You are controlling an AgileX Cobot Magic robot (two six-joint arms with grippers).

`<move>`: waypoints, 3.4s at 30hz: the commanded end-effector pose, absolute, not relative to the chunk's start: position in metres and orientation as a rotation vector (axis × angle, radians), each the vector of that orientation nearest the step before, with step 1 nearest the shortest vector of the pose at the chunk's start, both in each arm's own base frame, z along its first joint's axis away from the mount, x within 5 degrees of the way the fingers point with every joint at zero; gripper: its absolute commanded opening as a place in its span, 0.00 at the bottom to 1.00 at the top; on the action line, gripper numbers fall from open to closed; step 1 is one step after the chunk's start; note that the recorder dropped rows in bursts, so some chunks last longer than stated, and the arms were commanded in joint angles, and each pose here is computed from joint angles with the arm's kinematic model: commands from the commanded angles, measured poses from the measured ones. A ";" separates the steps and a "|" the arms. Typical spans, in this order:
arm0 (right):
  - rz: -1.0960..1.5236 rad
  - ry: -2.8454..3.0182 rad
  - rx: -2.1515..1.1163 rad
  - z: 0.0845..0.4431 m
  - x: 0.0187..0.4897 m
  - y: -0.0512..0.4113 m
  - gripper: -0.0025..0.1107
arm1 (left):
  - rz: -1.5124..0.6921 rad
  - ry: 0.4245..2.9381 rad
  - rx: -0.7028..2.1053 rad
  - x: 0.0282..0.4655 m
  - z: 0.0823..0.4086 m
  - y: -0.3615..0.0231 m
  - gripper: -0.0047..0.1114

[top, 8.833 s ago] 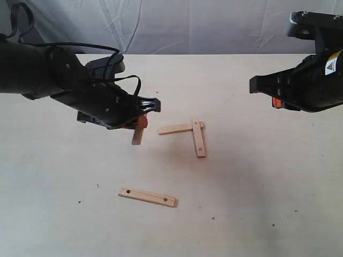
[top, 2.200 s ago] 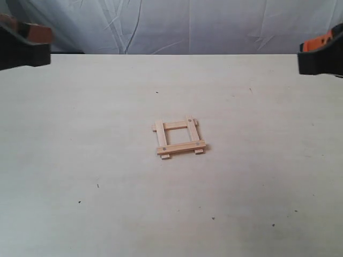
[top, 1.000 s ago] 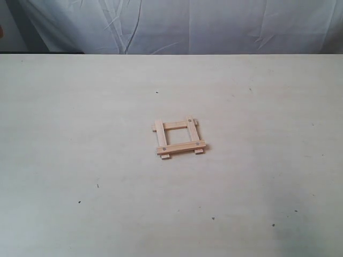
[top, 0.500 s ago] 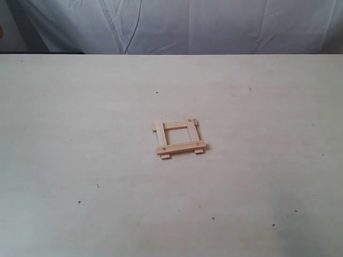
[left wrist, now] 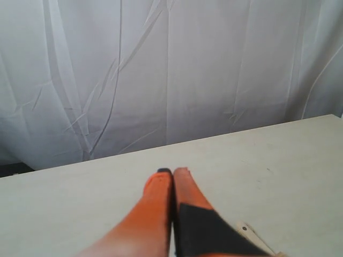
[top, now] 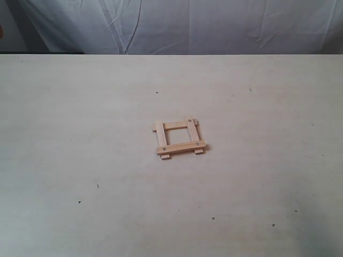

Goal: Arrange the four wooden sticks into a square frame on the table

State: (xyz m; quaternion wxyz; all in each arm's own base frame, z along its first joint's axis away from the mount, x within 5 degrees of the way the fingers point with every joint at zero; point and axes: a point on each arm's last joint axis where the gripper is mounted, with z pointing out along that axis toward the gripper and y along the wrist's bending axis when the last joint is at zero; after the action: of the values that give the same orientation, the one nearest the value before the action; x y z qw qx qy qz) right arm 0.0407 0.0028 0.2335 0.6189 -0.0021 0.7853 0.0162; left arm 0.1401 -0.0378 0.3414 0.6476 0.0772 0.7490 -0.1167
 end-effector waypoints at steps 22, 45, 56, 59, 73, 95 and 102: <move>0.014 1.844 0.002 0.181 0.053 0.001 0.04 | -0.265 1.688 0.179 0.139 0.342 -0.038 0.04; 0.015 1.845 0.003 0.181 0.053 0.001 0.04 | -0.183 1.744 0.221 0.108 0.317 -0.026 0.04; 0.017 1.843 0.004 0.181 0.053 0.001 0.04 | -0.017 1.771 0.196 0.065 0.216 -0.009 0.04; 0.017 1.843 0.004 0.181 0.053 0.001 0.04 | 0.024 1.756 0.216 0.059 0.199 -0.007 0.04; 0.017 1.846 0.004 0.181 0.053 0.001 0.04 | 0.046 1.723 0.221 0.055 0.190 -0.006 0.04; 0.017 1.843 0.005 0.181 0.053 0.001 0.04 | -0.093 1.731 0.046 0.055 0.191 -0.005 0.04; 0.017 1.843 0.005 0.181 0.053 0.001 0.04 | -0.093 1.731 0.046 0.055 0.191 -0.005 0.04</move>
State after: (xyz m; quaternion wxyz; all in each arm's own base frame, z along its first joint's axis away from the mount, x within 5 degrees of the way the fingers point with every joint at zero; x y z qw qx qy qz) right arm 0.0530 0.0017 0.1796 0.5961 0.0006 0.8029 0.0105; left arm 0.0552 -0.0055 0.1910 0.6428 0.0244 0.7647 -0.0389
